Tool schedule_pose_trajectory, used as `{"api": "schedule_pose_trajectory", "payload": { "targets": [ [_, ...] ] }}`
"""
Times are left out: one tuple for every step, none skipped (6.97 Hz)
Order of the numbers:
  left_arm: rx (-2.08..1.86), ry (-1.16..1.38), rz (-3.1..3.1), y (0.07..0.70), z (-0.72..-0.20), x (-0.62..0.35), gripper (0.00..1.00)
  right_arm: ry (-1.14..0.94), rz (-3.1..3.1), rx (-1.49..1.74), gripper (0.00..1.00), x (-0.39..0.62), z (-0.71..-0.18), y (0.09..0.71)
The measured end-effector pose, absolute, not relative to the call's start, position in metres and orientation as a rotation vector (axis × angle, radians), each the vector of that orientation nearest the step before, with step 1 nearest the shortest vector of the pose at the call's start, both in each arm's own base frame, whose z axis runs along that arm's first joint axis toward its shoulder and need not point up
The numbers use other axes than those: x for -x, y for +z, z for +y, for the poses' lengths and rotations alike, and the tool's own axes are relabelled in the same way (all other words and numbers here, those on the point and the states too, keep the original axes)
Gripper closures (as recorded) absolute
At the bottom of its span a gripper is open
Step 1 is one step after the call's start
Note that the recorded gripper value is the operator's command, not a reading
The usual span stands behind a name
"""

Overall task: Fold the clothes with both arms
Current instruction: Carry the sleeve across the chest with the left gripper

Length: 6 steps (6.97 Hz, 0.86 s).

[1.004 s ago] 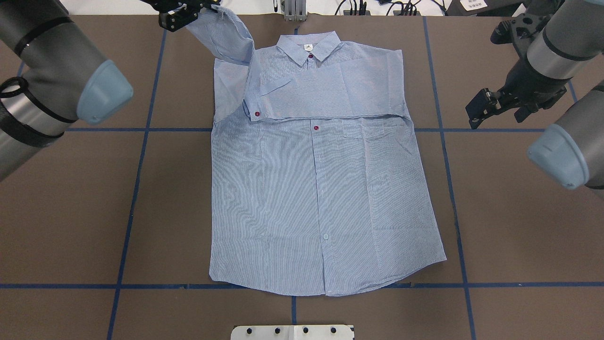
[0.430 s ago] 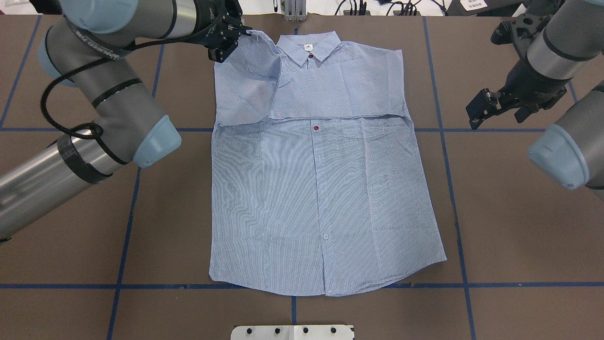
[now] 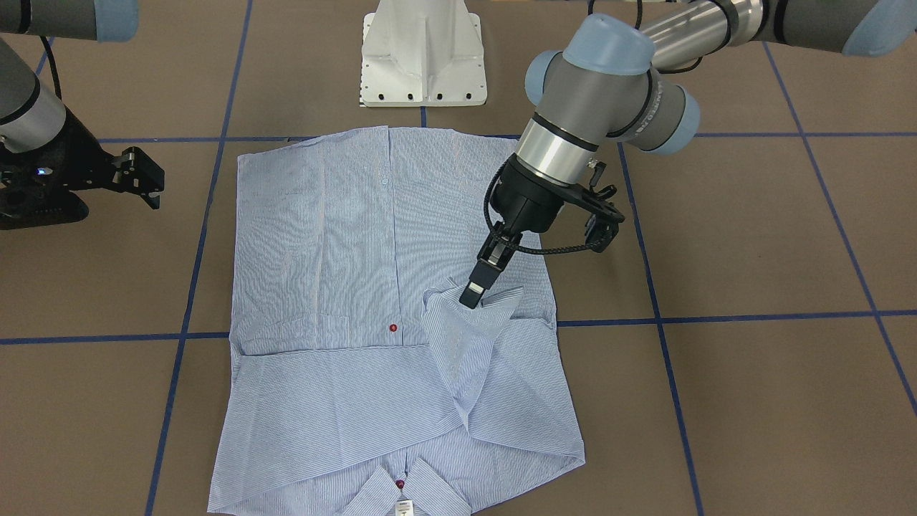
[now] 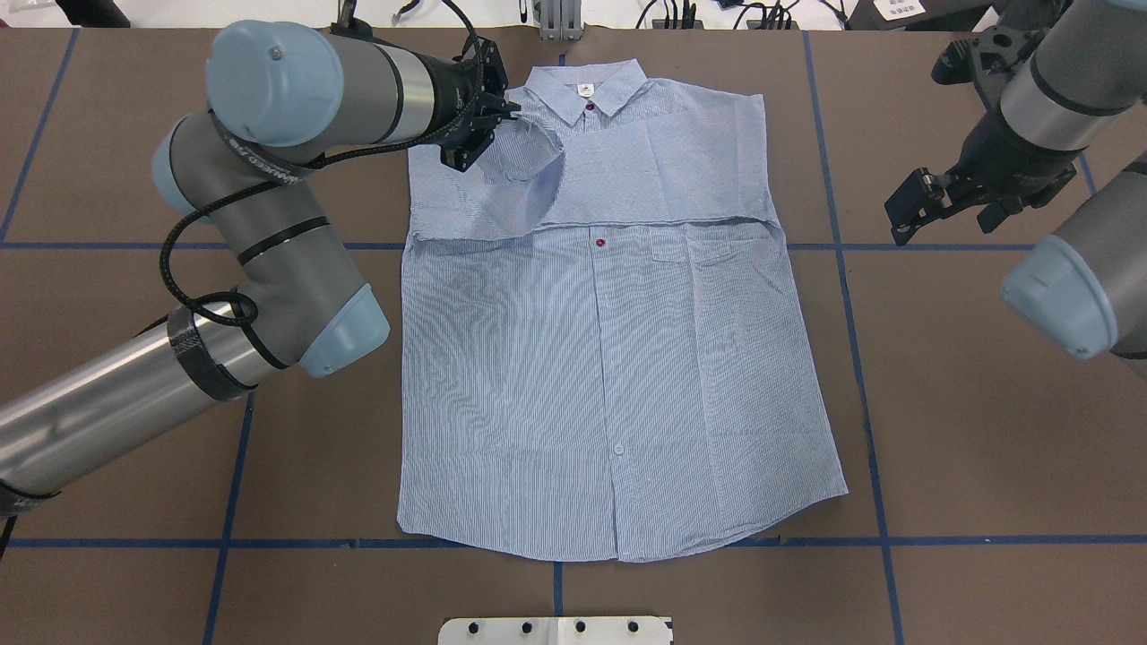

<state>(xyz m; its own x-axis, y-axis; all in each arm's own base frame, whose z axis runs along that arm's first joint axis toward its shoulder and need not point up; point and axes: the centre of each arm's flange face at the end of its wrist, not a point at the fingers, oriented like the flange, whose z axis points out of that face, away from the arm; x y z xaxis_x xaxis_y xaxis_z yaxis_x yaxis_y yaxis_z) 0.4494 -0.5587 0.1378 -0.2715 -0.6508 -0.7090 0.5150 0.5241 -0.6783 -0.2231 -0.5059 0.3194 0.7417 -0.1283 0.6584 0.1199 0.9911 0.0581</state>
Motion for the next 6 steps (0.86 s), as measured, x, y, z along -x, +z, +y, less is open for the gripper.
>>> {"api": "schedule_pose_trajectory", "payload": {
  "targets": [
    [0.074, -1.091, 1.483, 0.132, -0.561, -0.472, 1.0, -0.134, -0.72, -0.009, 0.0, 0.223, -0.507, 0.321],
    [-0.015, -1.04, 1.49, 0.132, -0.562, -0.496, 1.0, -0.132, -0.719, -0.007, 0.0, 0.224, -0.507, 0.322],
    [-0.112, -0.972, 1.487, 0.136, -0.561, -0.511, 1.0, -0.13, -0.718, -0.006, 0.0, 0.224, -0.508, 0.322],
    [-0.194, -0.895, 1.493, 0.138, -0.559, -0.518, 1.0, -0.128, -0.718, -0.006, 0.0, 0.224, -0.508, 0.322],
    [-0.26, -0.825, 1.5, 0.137, -0.558, -0.519, 1.0, -0.126, -0.719, -0.006, 0.0, 0.224, -0.509, 0.321],
    [-0.317, -0.766, 1.501, 0.134, -0.557, -0.519, 1.0, -0.124, -0.719, -0.007, 0.0, 0.224, -0.509, 0.321]
  ]
}}
